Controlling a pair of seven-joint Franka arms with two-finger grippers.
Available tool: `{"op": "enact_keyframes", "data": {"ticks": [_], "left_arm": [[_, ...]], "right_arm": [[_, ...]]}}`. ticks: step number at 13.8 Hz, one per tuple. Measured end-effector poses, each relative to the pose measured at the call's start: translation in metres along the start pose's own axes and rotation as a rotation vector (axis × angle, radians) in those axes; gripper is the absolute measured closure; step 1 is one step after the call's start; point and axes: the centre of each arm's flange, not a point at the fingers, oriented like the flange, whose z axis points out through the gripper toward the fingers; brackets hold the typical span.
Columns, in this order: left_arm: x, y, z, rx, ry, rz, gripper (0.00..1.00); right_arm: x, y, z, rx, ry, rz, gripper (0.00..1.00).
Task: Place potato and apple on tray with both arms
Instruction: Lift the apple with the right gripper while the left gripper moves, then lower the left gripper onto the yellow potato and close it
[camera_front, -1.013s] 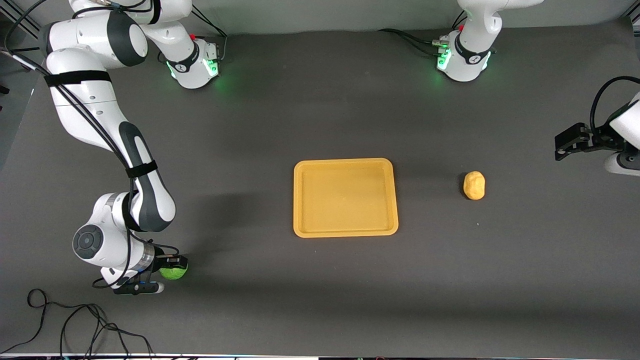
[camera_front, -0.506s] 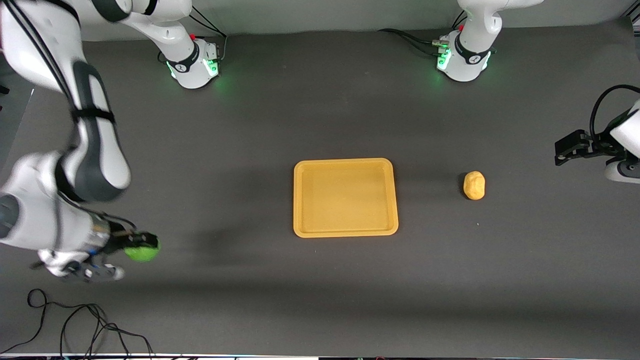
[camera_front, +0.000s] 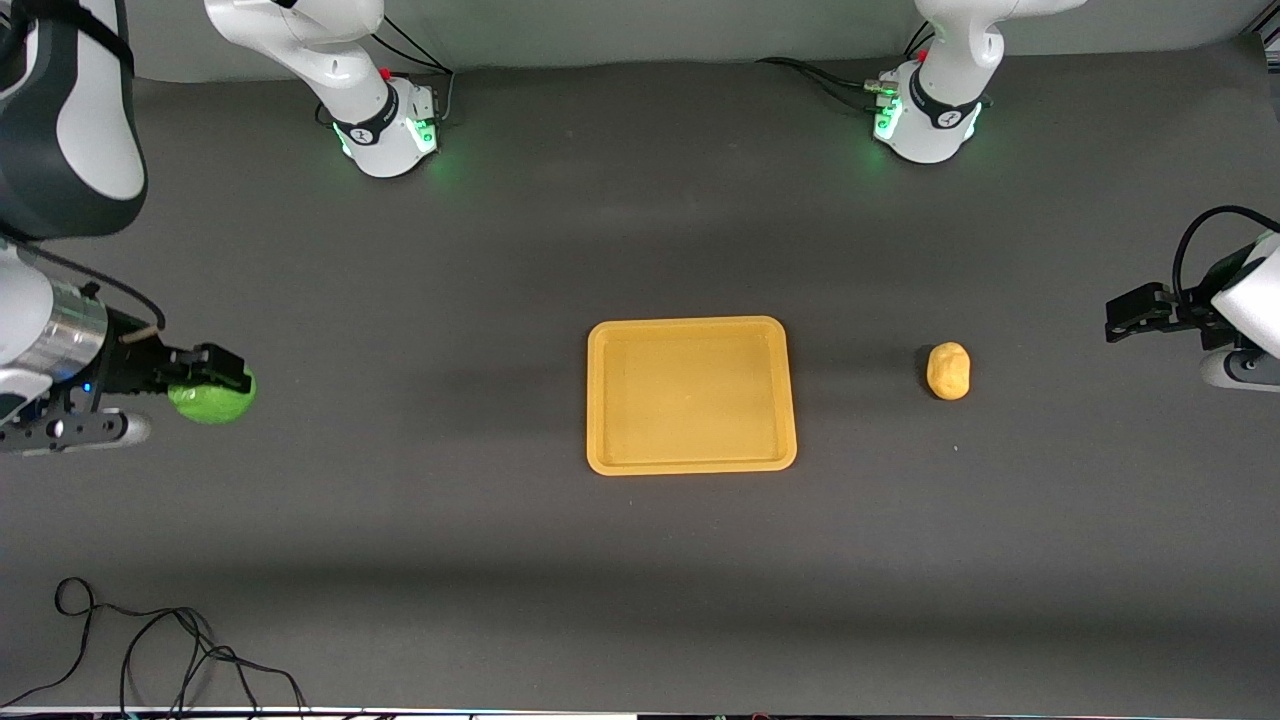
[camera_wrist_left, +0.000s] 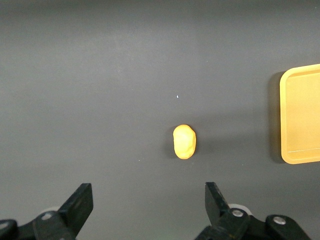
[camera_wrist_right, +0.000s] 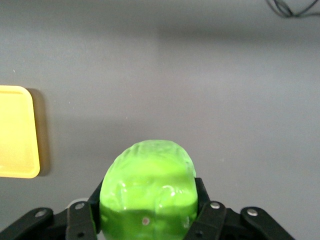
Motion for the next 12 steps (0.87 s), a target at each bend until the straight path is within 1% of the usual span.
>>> {"op": "enact_keyframes", "data": {"ticks": [1, 3, 5, 7, 8, 10, 11, 12], "left_arm": [[0.000, 0.001, 0.000, -0.019, 0.002, -0.003, 0.00], [0.000, -0.002, 0.001, -0.080, 0.005, -0.022, 0.00], [-0.002, -0.009, 0.004, -0.068, -0.009, -0.032, 0.00], [-0.002, -0.010, 0.010, -0.045, -0.020, -0.029, 0.00], [0.000, -0.010, 0.021, -0.041, -0.020, -0.028, 0.00], [0.005, -0.009, 0.068, -0.036, -0.009, -0.026, 0.00], [0.002, -0.006, 0.099, -0.037, -0.023, -0.019, 0.00], [-0.004, -0.004, 0.128, -0.040, -0.052, -0.004, 0.00]], "right_arm": [[-0.009, -0.015, 0.003, -0.002, -0.006, 0.015, 0.31], [-0.026, -0.064, 0.013, -0.006, 0.001, 0.043, 0.31], [-0.042, -0.104, 0.028, -0.009, 0.008, 0.066, 0.31], [-0.049, -0.124, 0.043, -0.010, 0.014, 0.075, 0.31], [-0.049, -0.126, 0.049, -0.009, 0.017, 0.076, 0.31], [-0.047, -0.124, 0.057, -0.008, 0.021, 0.081, 0.31], [-0.046, -0.122, 0.059, -0.009, 0.020, 0.084, 0.31], [-0.046, -0.121, 0.059, -0.009, 0.020, 0.086, 0.31]]}}
